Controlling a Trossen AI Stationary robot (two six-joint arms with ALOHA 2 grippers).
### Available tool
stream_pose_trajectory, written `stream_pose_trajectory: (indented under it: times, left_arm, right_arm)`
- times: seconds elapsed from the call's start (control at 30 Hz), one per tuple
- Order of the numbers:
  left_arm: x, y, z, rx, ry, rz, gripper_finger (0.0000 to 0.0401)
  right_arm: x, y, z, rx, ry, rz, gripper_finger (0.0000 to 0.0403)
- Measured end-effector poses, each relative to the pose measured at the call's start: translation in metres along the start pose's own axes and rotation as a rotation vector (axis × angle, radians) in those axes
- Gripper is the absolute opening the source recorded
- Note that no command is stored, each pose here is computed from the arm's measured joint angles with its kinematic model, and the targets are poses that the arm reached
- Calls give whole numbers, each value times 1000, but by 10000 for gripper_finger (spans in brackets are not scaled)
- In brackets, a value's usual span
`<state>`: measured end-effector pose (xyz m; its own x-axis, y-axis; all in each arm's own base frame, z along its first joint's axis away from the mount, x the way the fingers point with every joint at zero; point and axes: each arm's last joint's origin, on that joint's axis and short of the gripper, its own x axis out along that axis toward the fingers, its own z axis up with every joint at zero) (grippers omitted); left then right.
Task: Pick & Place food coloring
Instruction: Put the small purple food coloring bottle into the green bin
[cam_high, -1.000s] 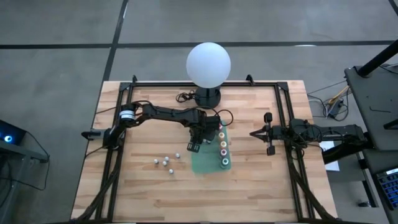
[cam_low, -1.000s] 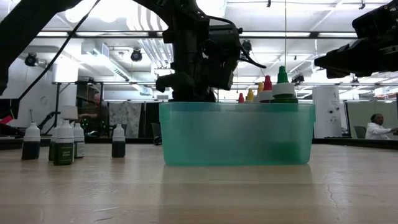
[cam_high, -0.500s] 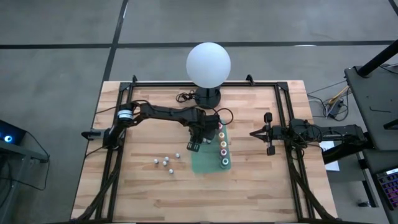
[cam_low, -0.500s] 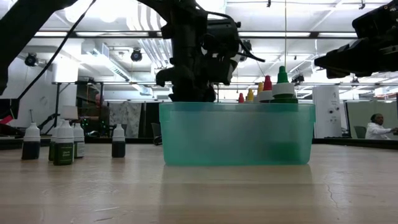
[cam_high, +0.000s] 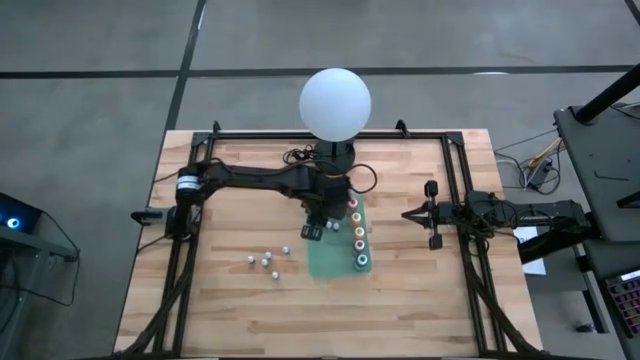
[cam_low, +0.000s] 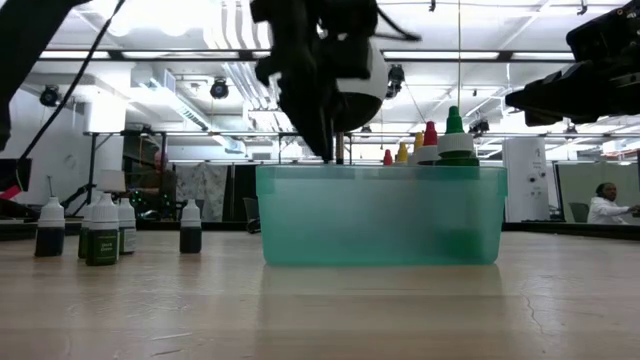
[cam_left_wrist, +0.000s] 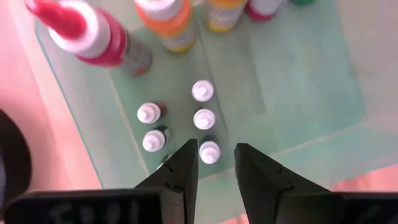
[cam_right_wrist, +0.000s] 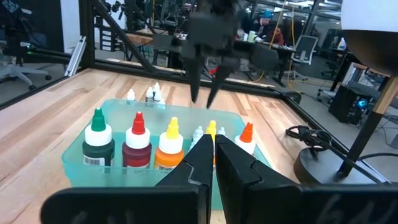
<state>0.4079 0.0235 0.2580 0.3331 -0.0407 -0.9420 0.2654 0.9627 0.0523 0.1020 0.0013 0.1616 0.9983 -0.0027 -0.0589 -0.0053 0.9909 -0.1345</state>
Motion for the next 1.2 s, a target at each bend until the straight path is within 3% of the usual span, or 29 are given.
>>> stream_pose_trajectory:
  times: [0.43,0.8,1.2]
  left_arm:
    - [-19,-17,4,41,-50,1,75]
    - [-19,-31,7,83,-58,-43,5]
    - [-39,-51,6,51,-75,-57,0]
  right_arm:
    - [0,0,0,0,1,0,9]
    - [0,0,0,2,1,1,9]
    - [0,0,0,1,1,1,9]
